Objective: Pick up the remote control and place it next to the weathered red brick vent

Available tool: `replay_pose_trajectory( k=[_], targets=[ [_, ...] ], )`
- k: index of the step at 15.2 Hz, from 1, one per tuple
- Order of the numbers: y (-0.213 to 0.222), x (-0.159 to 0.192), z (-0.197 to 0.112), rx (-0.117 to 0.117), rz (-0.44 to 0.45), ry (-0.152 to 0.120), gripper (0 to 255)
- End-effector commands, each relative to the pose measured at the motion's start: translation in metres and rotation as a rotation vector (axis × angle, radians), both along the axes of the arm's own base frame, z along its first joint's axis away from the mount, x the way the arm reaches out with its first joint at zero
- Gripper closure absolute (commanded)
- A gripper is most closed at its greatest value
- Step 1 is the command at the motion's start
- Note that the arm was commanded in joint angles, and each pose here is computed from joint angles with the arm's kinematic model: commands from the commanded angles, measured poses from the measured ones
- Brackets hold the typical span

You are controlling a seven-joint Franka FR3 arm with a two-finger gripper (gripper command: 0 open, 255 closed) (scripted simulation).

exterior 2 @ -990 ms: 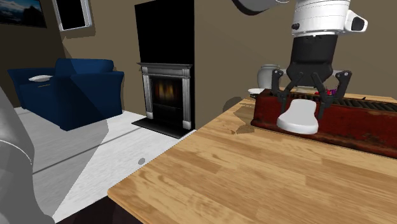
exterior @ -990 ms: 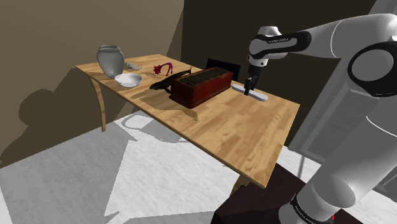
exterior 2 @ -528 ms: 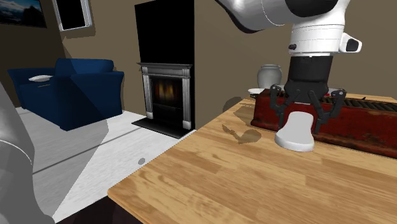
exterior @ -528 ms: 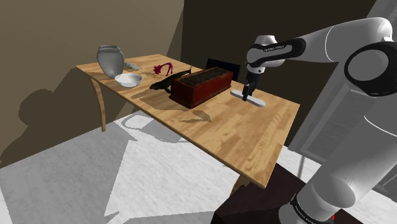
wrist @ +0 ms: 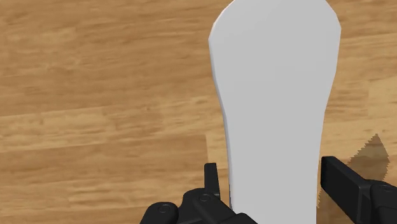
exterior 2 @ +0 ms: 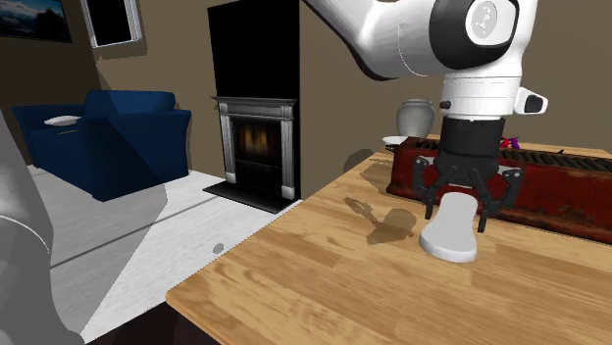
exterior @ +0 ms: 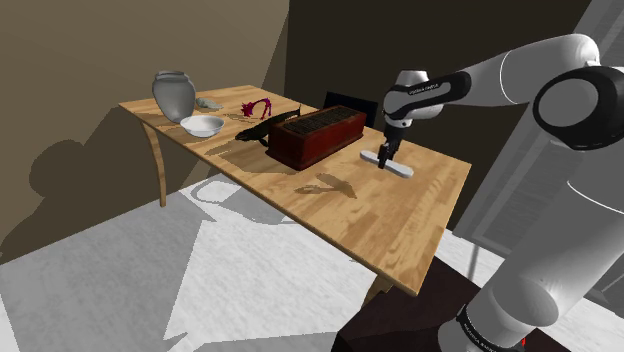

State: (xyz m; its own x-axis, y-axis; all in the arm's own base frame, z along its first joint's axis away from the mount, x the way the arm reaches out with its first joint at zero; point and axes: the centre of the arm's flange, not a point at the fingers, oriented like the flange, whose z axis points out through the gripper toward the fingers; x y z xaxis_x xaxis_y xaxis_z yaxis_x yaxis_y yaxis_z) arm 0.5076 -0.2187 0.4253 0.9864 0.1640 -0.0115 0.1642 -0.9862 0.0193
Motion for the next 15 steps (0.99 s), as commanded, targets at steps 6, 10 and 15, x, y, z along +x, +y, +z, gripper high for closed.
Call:
replay_pose_trajectory(
  k=[6,10,15],
  targets=[
    [-0.001,0.0,-0.037,0.0,0.0,-0.001,255],
    [-0.001,0.0,-0.058,0.0,0.0,-0.001,255],
    [-0.001,0.0,-0.082,0.0,0.0,-0.001,255]
  ],
)
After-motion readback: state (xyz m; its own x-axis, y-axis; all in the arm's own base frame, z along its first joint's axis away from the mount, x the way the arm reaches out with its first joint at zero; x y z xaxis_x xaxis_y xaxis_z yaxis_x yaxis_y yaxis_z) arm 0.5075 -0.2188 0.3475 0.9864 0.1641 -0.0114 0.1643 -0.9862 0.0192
